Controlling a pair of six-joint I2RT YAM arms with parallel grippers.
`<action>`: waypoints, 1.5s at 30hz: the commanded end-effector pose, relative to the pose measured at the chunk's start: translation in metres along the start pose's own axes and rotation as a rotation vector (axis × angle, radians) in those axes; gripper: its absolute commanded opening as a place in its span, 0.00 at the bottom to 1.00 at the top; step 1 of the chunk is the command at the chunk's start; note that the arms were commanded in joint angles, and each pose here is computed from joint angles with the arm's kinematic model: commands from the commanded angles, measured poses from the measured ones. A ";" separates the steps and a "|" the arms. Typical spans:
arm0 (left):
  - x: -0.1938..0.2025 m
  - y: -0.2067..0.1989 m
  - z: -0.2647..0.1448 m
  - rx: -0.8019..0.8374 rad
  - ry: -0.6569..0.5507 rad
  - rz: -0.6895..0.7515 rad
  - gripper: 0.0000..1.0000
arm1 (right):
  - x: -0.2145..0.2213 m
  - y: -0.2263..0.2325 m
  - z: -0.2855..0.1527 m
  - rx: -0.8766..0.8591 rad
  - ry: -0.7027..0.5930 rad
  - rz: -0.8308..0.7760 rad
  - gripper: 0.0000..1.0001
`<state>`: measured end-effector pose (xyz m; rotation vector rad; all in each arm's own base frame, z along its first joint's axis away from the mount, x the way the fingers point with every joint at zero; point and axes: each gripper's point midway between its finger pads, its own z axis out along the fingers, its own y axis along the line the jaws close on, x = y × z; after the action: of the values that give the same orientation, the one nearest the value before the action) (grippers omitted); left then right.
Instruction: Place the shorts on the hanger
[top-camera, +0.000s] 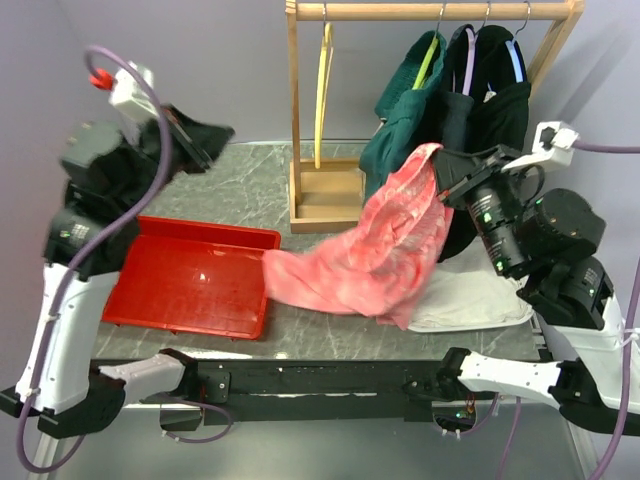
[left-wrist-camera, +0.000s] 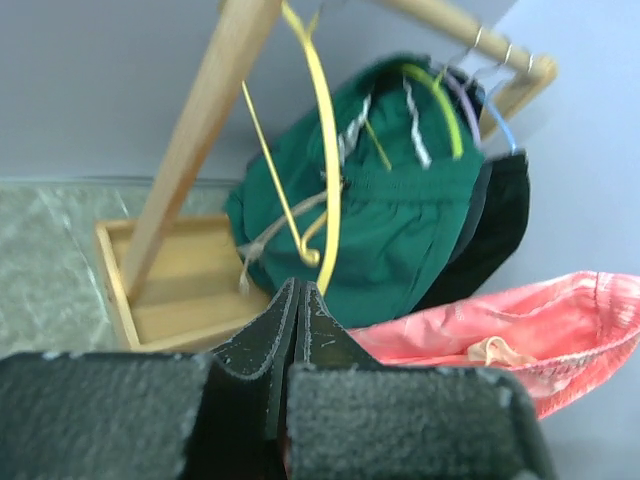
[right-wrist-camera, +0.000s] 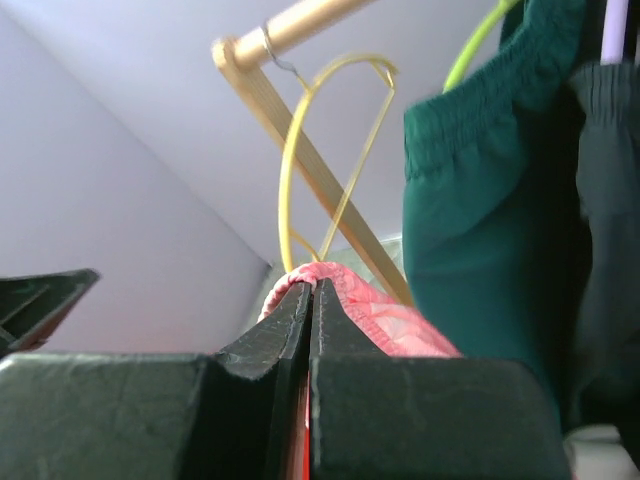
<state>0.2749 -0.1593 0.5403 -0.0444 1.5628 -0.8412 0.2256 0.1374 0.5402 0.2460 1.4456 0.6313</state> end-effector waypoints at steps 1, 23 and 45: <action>0.077 0.022 0.013 0.028 0.193 -0.071 0.07 | 0.041 -0.006 0.002 -0.019 0.081 -0.063 0.00; 0.333 0.023 -0.013 0.152 0.561 -0.338 0.52 | 0.093 -0.029 0.003 0.047 0.177 -0.106 0.00; 0.405 0.002 0.025 0.143 0.738 -0.398 0.55 | 0.086 -0.036 -0.004 0.061 0.173 -0.111 0.00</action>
<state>0.2118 -0.3437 0.1636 0.0326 2.3229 -1.2454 0.2333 0.1586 0.4349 0.1339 1.6739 0.5074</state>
